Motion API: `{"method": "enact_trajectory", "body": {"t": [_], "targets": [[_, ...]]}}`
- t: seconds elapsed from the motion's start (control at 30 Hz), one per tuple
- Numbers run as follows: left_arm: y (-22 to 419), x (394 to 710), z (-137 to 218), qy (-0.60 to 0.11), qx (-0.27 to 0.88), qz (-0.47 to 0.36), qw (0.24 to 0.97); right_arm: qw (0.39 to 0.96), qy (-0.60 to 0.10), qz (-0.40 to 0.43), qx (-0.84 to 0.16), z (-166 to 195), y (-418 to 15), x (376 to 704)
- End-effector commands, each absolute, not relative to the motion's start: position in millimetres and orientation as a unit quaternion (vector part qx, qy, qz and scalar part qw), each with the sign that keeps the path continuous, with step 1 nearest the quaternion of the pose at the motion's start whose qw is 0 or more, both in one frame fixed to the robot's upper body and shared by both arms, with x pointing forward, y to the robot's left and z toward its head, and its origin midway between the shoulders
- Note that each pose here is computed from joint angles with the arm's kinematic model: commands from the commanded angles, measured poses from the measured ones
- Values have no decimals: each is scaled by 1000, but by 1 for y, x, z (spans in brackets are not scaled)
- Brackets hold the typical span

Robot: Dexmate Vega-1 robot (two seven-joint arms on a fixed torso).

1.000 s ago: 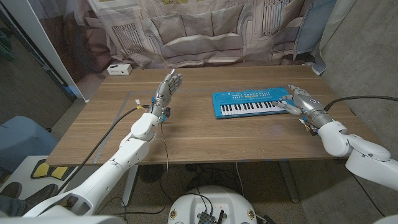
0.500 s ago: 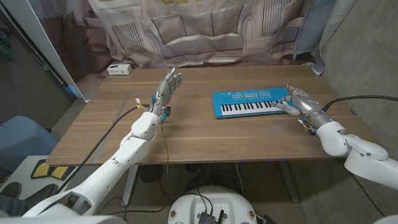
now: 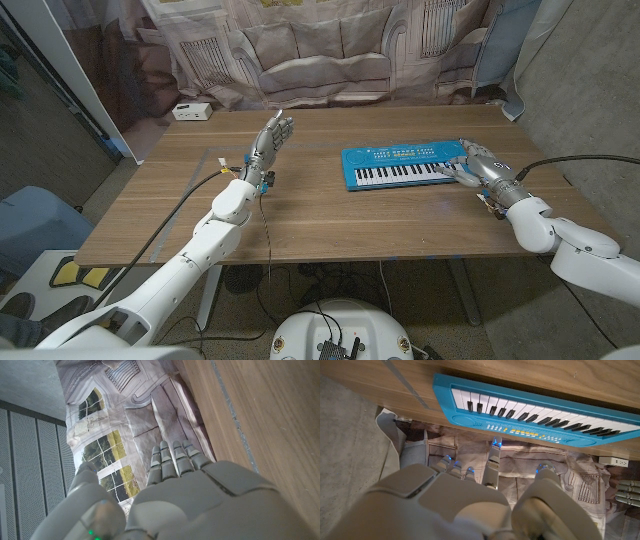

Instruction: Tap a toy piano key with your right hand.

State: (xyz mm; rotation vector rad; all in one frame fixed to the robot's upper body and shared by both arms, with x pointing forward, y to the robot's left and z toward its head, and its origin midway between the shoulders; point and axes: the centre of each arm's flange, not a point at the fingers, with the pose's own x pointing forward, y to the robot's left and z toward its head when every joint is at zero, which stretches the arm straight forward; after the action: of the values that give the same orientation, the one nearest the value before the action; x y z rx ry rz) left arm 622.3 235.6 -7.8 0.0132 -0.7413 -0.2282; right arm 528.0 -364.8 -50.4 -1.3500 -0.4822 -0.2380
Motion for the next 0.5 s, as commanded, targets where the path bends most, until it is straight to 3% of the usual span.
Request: {"method": "enact_trajectory", "body": {"t": [0.03, 0.5], "targets": [[234, 624, -6, -361, 8, -113, 926, 745, -215, -111, -622, -54, -364, 532], [232, 624, -3, -362, 15, -114, 925, 739, -209, -115, -630, -58, -365, 537]]}}
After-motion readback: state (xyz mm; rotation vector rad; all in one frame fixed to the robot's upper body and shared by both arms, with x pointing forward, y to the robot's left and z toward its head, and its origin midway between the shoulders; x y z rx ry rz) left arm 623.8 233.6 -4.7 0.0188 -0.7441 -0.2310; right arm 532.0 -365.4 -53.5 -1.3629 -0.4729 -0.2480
